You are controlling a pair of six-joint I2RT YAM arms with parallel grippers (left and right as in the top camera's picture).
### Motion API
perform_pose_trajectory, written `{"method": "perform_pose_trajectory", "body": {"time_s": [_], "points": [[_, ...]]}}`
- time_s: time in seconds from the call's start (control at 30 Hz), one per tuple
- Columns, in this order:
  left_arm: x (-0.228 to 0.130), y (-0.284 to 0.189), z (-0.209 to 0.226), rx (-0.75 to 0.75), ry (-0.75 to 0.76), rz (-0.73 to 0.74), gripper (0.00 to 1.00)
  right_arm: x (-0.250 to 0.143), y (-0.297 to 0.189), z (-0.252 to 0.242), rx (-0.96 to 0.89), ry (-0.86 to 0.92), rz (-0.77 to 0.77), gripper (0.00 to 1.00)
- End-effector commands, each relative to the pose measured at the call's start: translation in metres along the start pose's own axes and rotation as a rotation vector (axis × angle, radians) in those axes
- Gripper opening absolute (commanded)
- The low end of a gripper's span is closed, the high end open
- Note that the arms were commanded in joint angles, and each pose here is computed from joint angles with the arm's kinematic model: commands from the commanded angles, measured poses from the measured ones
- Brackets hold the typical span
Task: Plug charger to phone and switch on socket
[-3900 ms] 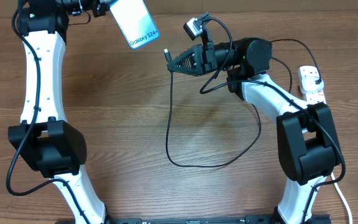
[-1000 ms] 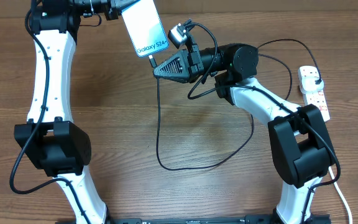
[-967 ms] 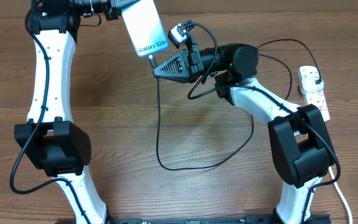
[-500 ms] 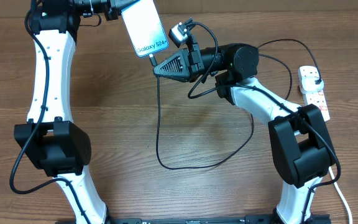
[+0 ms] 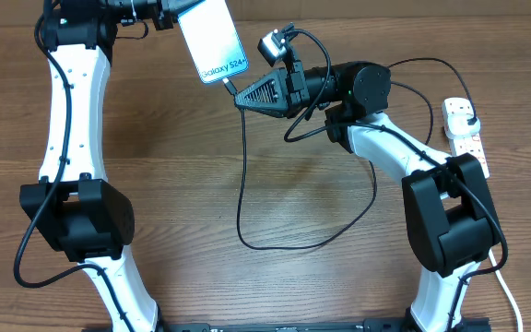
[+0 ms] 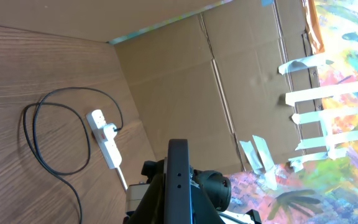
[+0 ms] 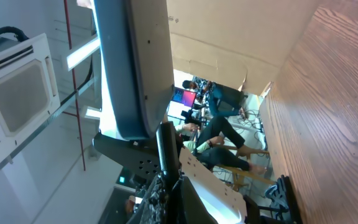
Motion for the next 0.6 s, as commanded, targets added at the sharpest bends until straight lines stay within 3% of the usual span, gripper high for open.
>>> {"method": "perform_pose_trajectory", "body": {"time_s": [0.0, 0.27, 0.57], "points": [[0.0003, 0.0034, -0.0035, -0.016, 0.014, 0.015, 0.04, 0.0035, -0.0035, 0.0092, 0.022, -0.037, -0.038, 0.04], [0.0072, 0.0021, 0.0037, 0.083, -0.019, -0.080, 0.04, 0.0035, -0.0035, 0.0092, 0.021, -0.037, -0.038, 0.04], [0.0071, 0.0019, 0.0037, 0.081, -0.047, -0.080, 0.04, 0.0033, -0.0035, 0.0091, 0.019, -0.037, -0.035, 0.04]]}}
Point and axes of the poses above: each gripper's point midway between its finger pads, its own y axis out along the fingers, its own z axis along the line the jaws close on, x = y × z, the point moved 10 cm from there along -y, back along the fingers, and after that the axes turned 9 degrees about y, right-handed, at the moved point
